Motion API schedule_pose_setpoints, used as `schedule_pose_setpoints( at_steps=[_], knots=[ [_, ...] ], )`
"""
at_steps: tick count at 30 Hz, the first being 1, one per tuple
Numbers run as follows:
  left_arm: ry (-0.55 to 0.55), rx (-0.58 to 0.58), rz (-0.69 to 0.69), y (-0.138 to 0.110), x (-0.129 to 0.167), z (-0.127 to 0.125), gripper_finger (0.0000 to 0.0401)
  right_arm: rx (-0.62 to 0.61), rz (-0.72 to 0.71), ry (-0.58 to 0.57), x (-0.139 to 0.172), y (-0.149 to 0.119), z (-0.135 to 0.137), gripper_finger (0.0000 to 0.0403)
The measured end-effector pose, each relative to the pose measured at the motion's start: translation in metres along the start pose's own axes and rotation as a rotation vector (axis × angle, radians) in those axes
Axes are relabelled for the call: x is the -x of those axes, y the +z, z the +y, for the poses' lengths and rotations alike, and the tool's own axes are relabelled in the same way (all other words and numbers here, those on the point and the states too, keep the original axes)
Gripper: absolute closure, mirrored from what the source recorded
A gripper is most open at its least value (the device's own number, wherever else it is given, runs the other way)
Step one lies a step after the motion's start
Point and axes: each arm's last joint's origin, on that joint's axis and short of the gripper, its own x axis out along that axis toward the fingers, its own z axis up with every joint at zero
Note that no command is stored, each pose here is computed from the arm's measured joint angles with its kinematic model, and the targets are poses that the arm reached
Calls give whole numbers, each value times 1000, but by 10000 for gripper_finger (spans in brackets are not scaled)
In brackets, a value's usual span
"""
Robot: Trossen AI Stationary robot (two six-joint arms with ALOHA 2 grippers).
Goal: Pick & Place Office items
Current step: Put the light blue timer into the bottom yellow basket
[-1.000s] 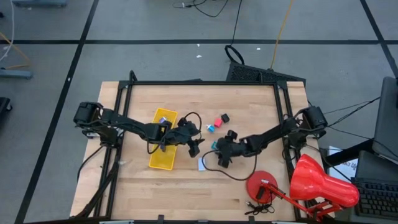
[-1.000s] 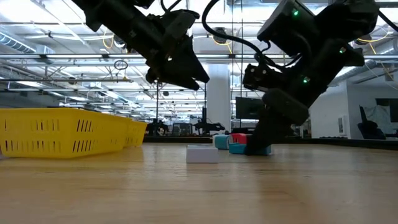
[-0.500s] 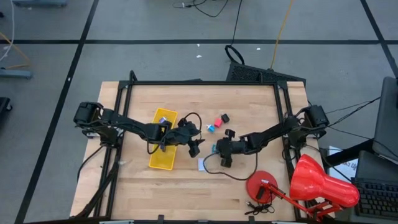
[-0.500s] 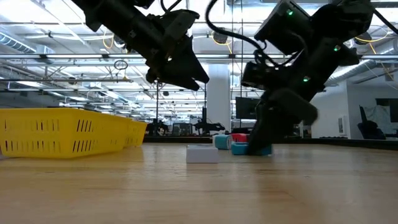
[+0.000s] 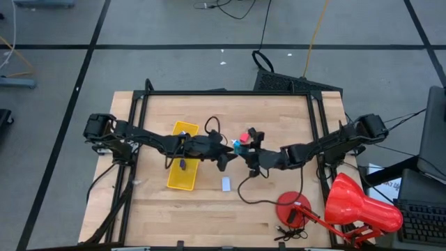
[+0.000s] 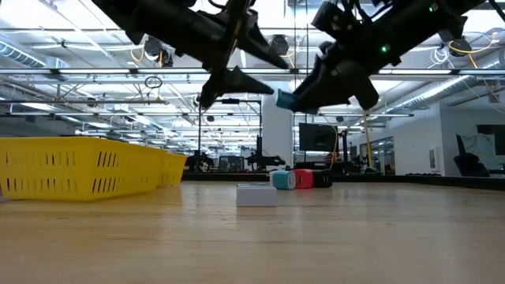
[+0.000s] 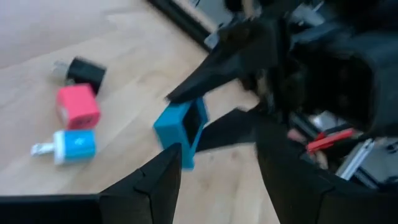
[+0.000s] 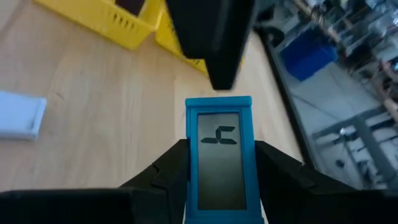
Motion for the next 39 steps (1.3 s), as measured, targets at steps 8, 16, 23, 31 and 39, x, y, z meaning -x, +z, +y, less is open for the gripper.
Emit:
schedule_pose_setpoints(
  at_steps=[8,16,23,31,39],
  knots=[
    [-4,-27,-46,3,-1,-1,187,34,-27,-44,5,5,5,264],
    [-9,-40,-66,4,-2,-1,187,6,-41,4,8,6,9,264],
    [-1,-44,-102,6,-2,-1,187,-26,-54,101,8,6,12,264],
    [-58,-77,-175,15,-1,-7,187,-12,-74,161,8,7,14,264],
    [-31,-81,-131,11,-1,-4,187,77,-116,11,12,15,12,264]
  ],
)
